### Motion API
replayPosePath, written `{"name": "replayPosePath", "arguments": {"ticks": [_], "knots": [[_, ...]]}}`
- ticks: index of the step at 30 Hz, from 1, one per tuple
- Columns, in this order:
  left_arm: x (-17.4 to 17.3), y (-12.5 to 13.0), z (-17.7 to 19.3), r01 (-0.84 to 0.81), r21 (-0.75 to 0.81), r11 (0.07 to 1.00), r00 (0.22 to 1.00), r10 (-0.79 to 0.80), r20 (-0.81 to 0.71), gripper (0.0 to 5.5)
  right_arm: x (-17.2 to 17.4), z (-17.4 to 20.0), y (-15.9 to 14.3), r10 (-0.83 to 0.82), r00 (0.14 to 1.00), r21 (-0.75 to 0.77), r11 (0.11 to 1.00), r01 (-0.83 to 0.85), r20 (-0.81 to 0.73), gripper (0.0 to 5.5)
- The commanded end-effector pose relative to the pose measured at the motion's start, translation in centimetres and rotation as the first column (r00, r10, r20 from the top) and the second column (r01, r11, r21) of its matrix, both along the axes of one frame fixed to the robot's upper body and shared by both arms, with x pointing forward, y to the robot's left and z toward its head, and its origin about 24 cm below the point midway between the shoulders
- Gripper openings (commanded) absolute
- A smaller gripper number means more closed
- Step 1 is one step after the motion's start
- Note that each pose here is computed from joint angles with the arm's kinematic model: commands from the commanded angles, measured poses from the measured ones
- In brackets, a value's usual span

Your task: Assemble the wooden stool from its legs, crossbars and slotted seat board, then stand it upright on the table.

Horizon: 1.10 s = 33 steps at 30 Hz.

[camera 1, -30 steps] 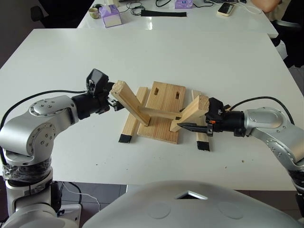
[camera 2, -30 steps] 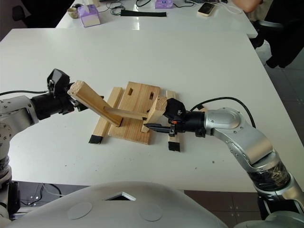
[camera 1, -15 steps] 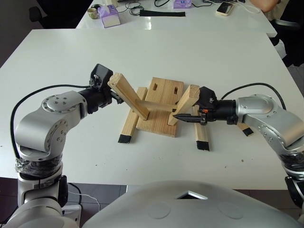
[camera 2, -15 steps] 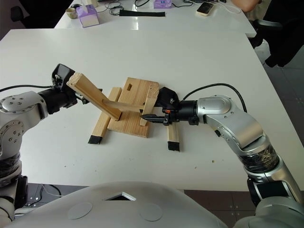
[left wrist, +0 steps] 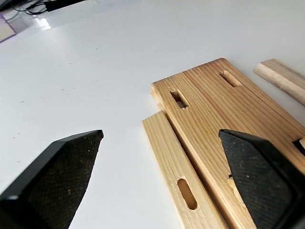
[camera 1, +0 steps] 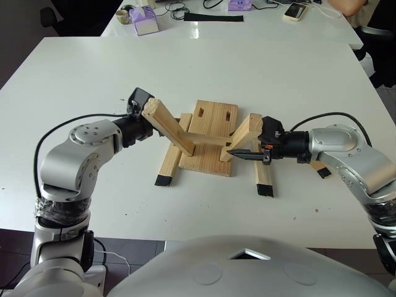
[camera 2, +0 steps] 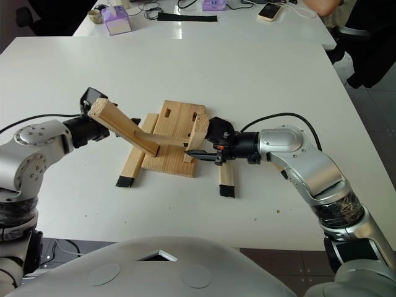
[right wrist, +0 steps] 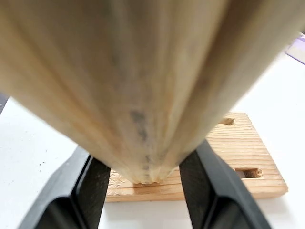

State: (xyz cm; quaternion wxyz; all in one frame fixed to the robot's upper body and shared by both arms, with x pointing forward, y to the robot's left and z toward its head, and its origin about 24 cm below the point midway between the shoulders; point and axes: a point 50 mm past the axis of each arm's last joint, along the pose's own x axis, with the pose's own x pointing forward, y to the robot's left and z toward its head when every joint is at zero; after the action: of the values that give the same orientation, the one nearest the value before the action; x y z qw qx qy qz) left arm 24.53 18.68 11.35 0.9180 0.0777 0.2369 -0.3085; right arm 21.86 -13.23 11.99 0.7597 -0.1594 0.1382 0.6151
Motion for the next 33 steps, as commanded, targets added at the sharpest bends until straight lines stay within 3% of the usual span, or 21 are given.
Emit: {"name": "replayPosePath", "arguments": {"ticks": [1,9,19,24,28,31,33], "knots": [[-0.6,-2.0,-1.2,0.166,-0.1,0.981,0.984,-0.171,-0.041,4.54,0.0,-1.6,-1.0,-0.039,0.997,-0.054,0.998,0.035,-0.07,2.0],[0.3,-0.7,-1.8,0.13,-0.065,0.989,0.991,-0.132,-0.025,4.54,0.7,-1.0,-1.2,-0.086,0.996,-0.027,0.996,0.085,-0.029,3.08],[2.3,2.9,-0.6,-0.072,-0.039,0.997,0.993,0.076,0.094,4.54,-2.0,-0.1,-3.8,-0.138,0.988,-0.025,0.99,0.137,-0.07,3.12],[0.3,3.2,0.0,-0.099,-0.054,0.994,0.984,0.106,0.142,4.54,-4.0,0.3,-4.8,-0.302,0.952,0.028,0.953,0.303,-0.049,3.12],[-2.6,4.1,0.5,-0.227,0.017,0.974,0.943,0.215,0.256,5.11,-5.7,0.3,-6.7,-0.589,0.807,0.035,0.808,0.588,0.04,3.56],[-5.3,4.7,1.2,-0.46,-0.019,0.888,0.797,0.422,0.431,5.4,-6.7,-0.8,-6.8,-0.875,0.474,0.121,0.483,0.867,0.097,3.99],[-7.0,2.9,0.7,-0.463,-0.024,0.886,0.782,0.421,0.46,5.4,-6.8,-1.0,-4.8,-0.928,0.356,0.192,0.371,0.908,0.109,4.02]]}}
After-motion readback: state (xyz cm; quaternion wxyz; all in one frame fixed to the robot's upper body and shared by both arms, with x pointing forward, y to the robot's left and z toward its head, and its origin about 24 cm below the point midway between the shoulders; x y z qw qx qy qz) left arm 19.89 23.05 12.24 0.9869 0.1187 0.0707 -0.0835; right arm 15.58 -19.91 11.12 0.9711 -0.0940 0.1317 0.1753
